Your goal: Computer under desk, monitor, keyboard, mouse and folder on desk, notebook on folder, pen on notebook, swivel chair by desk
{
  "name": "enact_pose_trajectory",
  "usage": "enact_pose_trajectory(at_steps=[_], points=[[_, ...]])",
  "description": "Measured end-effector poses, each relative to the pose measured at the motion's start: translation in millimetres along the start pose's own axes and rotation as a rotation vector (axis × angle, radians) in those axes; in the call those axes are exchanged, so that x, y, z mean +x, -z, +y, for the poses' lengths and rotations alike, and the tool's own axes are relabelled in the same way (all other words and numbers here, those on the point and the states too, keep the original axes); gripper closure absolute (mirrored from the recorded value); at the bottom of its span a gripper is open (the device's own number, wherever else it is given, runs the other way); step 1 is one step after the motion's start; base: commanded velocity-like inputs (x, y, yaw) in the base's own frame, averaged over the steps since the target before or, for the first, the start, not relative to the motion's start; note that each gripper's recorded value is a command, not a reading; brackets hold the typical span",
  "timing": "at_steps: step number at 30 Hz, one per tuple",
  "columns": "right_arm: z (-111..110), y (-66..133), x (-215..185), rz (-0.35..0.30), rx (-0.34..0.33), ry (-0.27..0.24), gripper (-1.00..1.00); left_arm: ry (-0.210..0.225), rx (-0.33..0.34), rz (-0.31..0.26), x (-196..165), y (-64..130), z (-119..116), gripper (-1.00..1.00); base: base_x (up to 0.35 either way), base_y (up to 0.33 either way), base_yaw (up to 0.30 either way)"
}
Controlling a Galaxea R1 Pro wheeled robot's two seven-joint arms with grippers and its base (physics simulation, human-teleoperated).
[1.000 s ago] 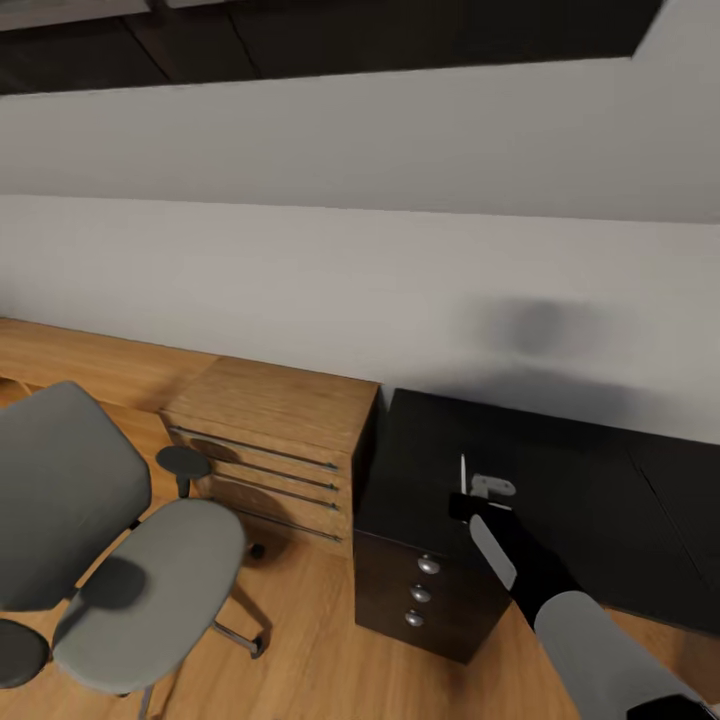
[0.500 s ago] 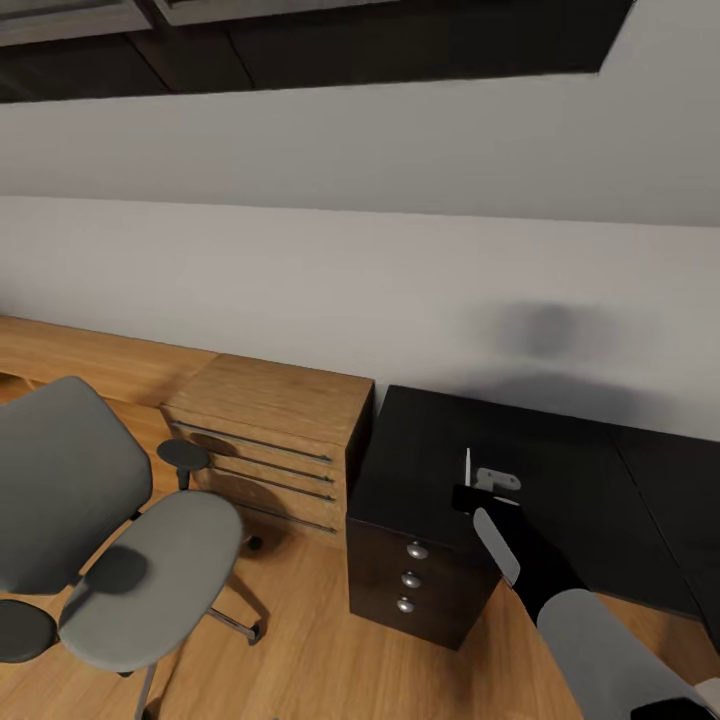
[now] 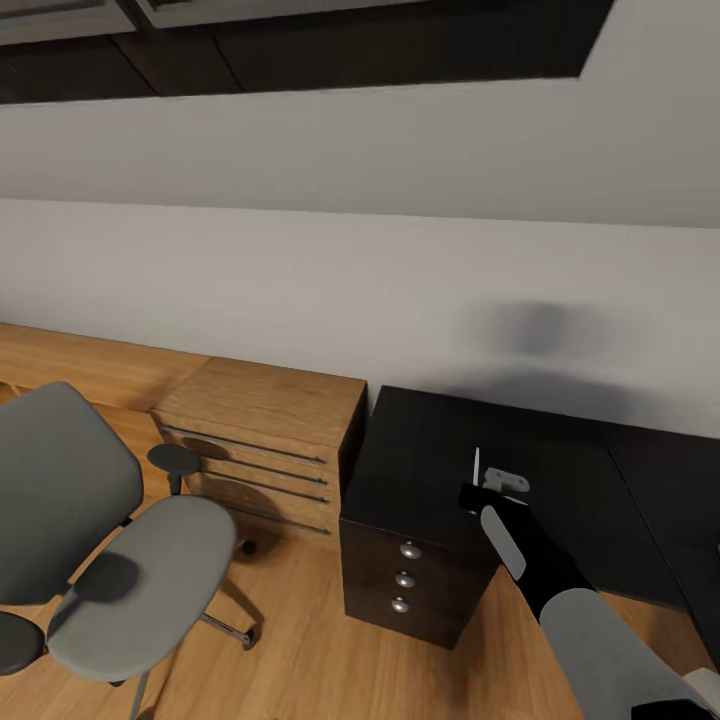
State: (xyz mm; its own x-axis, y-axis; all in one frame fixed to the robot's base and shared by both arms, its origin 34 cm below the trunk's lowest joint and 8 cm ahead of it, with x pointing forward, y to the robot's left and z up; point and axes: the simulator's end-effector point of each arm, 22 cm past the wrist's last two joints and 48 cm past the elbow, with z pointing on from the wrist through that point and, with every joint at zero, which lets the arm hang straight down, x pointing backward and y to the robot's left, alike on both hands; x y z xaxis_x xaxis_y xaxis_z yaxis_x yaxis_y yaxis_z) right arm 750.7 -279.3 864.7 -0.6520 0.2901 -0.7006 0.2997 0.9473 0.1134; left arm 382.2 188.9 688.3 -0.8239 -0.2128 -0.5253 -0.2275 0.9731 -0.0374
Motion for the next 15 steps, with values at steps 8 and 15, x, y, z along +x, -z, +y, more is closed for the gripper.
enact_pose_trajectory(at_steps=[8, 15], points=[[-5, -0.3, -3, -0.004, 0.008, -0.010, 1.00, -0.003, -0.017, 0.015, 7, -1.3, 8, -1.00, 0.000, 0.000, -0.002], [-15, -1.2, -5, -0.004, 0.021, -0.047, 1.00, -0.020, -0.049, 0.048, 24, -2.9, 23, -1.00, 0.000, 0.000, -0.126]])
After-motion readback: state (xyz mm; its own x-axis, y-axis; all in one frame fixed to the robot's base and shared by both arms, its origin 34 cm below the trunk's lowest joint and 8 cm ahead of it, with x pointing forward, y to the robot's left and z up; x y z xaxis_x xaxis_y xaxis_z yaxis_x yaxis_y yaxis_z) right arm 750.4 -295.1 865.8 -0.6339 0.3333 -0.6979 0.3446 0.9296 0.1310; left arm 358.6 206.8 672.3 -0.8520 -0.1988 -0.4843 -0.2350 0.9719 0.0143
